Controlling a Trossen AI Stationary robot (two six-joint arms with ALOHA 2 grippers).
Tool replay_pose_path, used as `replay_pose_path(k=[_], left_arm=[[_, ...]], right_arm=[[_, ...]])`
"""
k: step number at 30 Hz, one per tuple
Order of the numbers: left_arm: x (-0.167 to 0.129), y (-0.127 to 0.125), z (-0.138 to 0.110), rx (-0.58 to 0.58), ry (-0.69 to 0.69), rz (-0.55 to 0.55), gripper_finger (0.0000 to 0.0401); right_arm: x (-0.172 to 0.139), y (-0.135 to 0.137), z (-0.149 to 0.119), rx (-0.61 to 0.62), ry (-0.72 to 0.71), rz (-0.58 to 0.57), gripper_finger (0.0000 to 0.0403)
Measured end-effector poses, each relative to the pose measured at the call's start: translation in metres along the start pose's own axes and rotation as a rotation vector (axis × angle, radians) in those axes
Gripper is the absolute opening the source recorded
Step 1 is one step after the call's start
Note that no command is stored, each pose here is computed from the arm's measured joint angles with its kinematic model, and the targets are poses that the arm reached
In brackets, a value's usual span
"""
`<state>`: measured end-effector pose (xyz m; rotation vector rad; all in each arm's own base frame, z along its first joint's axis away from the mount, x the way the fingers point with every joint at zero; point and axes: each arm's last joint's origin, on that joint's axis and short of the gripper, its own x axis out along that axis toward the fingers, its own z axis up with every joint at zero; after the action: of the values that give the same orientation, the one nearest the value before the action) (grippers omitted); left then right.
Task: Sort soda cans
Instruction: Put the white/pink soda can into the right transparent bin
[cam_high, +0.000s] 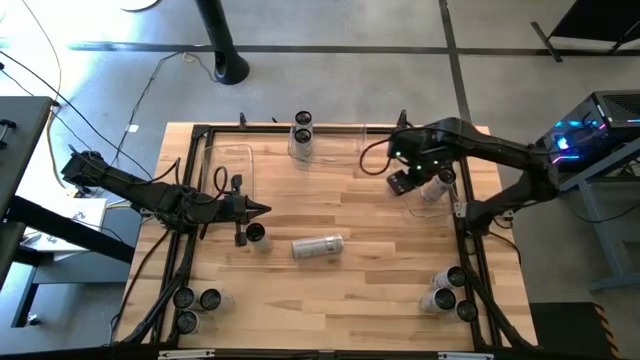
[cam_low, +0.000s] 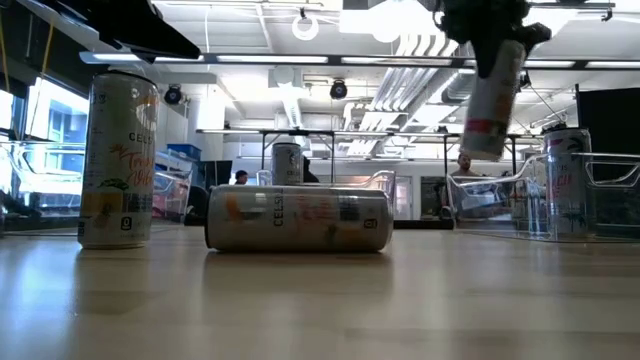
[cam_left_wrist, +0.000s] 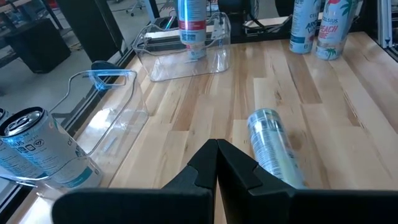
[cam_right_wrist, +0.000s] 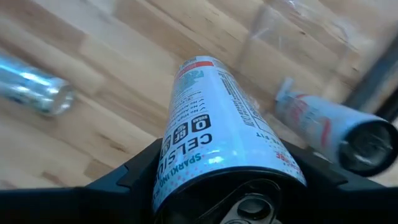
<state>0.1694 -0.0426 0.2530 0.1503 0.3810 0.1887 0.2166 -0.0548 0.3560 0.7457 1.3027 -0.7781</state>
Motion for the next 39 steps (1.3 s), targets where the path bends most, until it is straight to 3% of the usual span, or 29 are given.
replay_pose_path(k=[8, 13, 24, 32, 39], left_arm=[[0.000, 0.000, 0.001, 0.021, -0.007, 0.000, 0.0000], [0.000, 0.000, 0.001, 0.021, -0.007, 0.001, 0.0000], [0.000, 0.000, 0.001, 0.020, -0.007, 0.000, 0.0000], [0.000, 0.000, 0.001, 0.020, -0.007, 0.000, 0.0000], [0.000, 0.000, 0.001, 0.021, -0.007, 0.000, 0.0000]], right_arm=[[-0.009, -0.034, -0.006, 0.092, -0.059, 0.006, 0.0241], [-0.005, -0.038, 0.001, 0.090, -0.046, -0.006, 0.0241], [0.052, -0.047, 0.018, 0.052, 0.160, -0.152, 0.0241], [0.076, -0.057, 0.014, 0.043, 0.226, -0.217, 0.0241], [0.091, -0.056, 0.015, 0.019, 0.206, -0.191, 0.0241]])
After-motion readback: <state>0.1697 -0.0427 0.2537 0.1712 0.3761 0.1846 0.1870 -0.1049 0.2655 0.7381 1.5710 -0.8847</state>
